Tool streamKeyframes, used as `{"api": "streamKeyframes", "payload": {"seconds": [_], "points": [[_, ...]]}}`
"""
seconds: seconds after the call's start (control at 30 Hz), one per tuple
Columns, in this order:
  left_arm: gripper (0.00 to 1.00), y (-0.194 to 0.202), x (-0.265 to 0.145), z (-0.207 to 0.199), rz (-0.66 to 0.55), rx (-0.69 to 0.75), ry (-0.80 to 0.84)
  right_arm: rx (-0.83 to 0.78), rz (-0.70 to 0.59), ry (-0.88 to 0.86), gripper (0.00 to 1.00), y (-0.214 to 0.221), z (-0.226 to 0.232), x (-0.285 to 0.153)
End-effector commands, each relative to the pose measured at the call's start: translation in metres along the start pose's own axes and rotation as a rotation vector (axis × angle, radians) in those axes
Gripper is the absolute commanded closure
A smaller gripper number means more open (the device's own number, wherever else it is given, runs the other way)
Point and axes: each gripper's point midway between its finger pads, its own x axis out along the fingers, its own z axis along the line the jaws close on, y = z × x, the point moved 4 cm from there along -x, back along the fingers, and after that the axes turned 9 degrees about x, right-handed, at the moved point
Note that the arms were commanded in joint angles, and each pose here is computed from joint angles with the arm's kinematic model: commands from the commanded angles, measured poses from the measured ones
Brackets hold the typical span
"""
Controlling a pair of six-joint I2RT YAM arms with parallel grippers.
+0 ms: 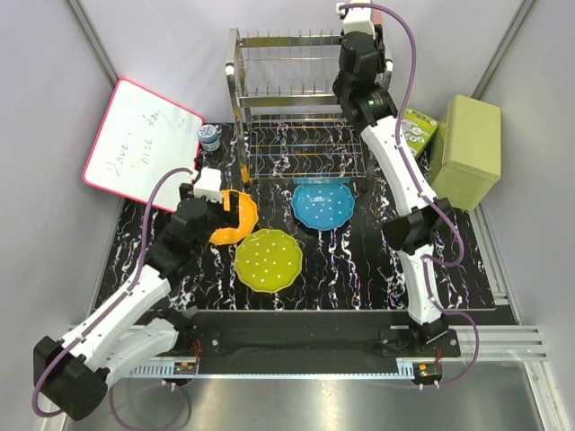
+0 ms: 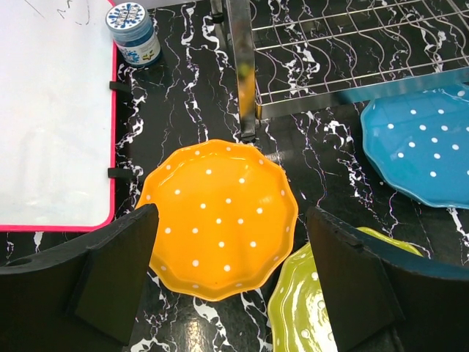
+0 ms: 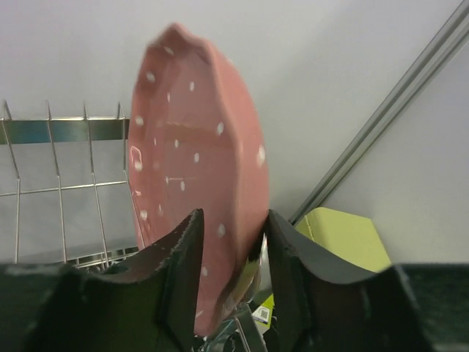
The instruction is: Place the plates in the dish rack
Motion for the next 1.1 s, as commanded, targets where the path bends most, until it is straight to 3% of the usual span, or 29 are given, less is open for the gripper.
{"api": "streamKeyframes", "payload": {"seconds": [0.0, 0.3, 0.43, 0.5, 0.57, 0.63, 0.7, 0.73, 0.8, 0.83, 0.9, 0.93, 1.0, 1.07], "points": [[0.12, -0.017, 0.005, -0.002, -0.057, -0.032, 0.009, 0.063, -0.061, 0.050, 0.51, -0.029, -0.022, -0.007], [0.12, -0.021, 0.010, -0.004, -0.052, -0.037, 0.011, 0.096, -0.106, 0.048, 0.46, -0.057, -0.038, -0.021], [0.10, -0.036, 0.008, 0.014, -0.071, 0.061, -0.077, 0.094, -0.202, 0.038, 0.44, -0.106, -0.062, -0.050], [0.01, -0.046, 0.005, 0.021, -0.064, 0.146, -0.090, 0.112, -0.239, 0.047, 0.43, -0.123, -0.073, -0.062], [0.01, -0.044, 0.000, 0.021, -0.002, 0.209, -0.049, 0.146, -0.259, 0.068, 0.39, -0.142, -0.101, -0.079], [0.01, -0.040, -0.008, 0.006, 0.028, 0.270, 0.104, 0.165, -0.251, 0.084, 0.39, -0.148, -0.124, -0.094], [0.01, -0.030, -0.027, -0.012, 0.061, 0.289, 0.294, 0.097, -0.172, 0.047, 0.39, -0.126, -0.122, -0.098], [0.01, -0.026, -0.034, -0.018, 0.077, 0.288, 0.354, 0.139, -0.181, 0.007, 0.34, -0.134, -0.142, -0.116], [0.01, -0.011, -0.050, -0.030, 0.157, 0.244, 0.464, 0.012, -0.054, -0.100, 0.18, -0.091, -0.133, -0.126], [0.01, -0.005, -0.054, -0.031, 0.194, 0.217, 0.474, 0.080, -0.059, -0.205, 0.13, -0.096, -0.144, -0.148], [0.01, 0.015, -0.059, -0.026, 0.300, 0.088, 0.433, -0.031, 0.130, -0.414, 0.05, -0.044, -0.132, -0.175], [0.01, 0.021, -0.058, -0.023, 0.332, 0.015, 0.395, 0.033, 0.165, -0.590, 0.00, -0.041, -0.129, -0.203], [0.01, 0.038, -0.054, -0.010, 0.371, -0.089, 0.249, 0.010, 0.340, -0.751, 0.00, 0.005, -0.118, -0.233], [0.01, 0.053, -0.046, -0.010, 0.425, -0.168, 0.216, 0.112, 0.493, -0.877, 0.00, 0.034, -0.106, -0.263]]}}
